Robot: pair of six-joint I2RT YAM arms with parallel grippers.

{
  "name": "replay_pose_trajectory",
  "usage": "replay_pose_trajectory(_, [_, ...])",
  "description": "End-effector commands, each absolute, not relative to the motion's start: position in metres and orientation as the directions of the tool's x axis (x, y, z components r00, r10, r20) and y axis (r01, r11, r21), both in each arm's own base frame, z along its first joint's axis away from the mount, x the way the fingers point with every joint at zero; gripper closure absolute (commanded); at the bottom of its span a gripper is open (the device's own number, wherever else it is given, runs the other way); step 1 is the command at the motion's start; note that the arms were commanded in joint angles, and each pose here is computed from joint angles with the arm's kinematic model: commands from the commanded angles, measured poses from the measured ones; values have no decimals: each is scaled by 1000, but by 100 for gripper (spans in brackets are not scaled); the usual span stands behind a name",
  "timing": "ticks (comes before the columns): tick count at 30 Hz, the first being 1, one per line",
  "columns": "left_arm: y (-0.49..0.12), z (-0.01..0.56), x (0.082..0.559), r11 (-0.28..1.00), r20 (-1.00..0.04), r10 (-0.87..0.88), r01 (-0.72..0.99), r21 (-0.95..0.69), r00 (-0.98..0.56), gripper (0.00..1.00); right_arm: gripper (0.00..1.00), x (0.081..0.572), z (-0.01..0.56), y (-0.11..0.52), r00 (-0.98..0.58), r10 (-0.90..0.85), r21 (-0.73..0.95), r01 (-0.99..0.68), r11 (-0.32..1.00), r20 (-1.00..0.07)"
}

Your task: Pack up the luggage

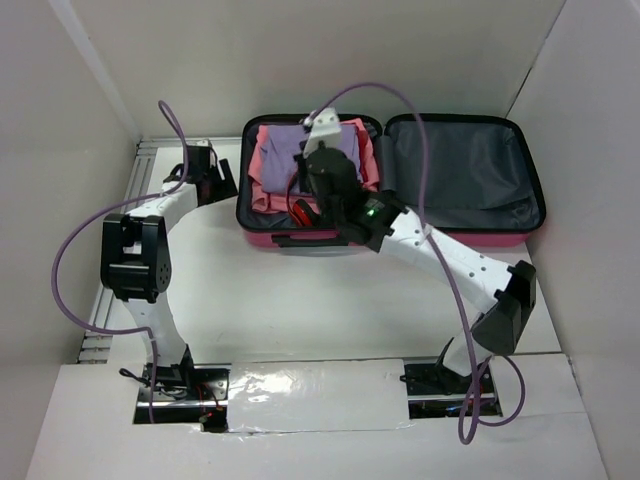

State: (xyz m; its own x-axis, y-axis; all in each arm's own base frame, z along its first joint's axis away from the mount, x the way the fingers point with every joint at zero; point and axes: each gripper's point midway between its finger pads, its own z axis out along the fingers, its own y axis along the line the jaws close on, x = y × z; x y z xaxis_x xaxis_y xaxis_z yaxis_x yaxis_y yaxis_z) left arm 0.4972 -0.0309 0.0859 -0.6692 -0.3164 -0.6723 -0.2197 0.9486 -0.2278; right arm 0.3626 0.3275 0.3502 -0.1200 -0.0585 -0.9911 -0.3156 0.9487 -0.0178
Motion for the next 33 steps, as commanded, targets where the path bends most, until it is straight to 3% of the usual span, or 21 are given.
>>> replay_pose_trajectory(1, [-67,62,463,956,-556,-272,-157,-246,-786,16,94,369,364,271,-234,154,167,-37,985,-960])
replay_pose_trajectory(3, [-68,71,461,963,-572,-253,-142,-231,-780,14,84,362,350,246,-283,207,191,83,978,-937])
replay_pose_trajectory(4, [-68,76,466,965,-586,-243,-131,-228,-773,14,74,367,346,225,-273,250,212,163,964,-929])
replay_pose_trajectory(5, [-68,79,466,965,-585,-243,-131,-228,-774,14,57,369,328,210,-286,269,214,211,954,-920])
replay_pose_trajectory(9, [-58,87,470,973,-602,-225,-148,-175,-766,14,24,373,301,121,-229,526,405,417,813,-819])
replay_pose_trajectory(11, [-56,81,467,974,-589,-224,-157,-163,-777,14,11,375,274,72,-211,592,424,519,742,-778])
replay_pose_trajectory(12, [-54,77,465,974,-584,-223,-165,-152,-780,14,0,373,272,56,-191,615,439,543,716,-765])
replay_pose_trajectory(19, [-51,69,464,973,-568,-229,-171,-154,-790,14,0,374,210,-59,-179,733,425,716,554,-656])
replay_pose_trajectory(33, [-47,56,467,974,-553,-227,-176,-144,-802,14,2,355,91,-99,-179,887,404,840,363,-425])
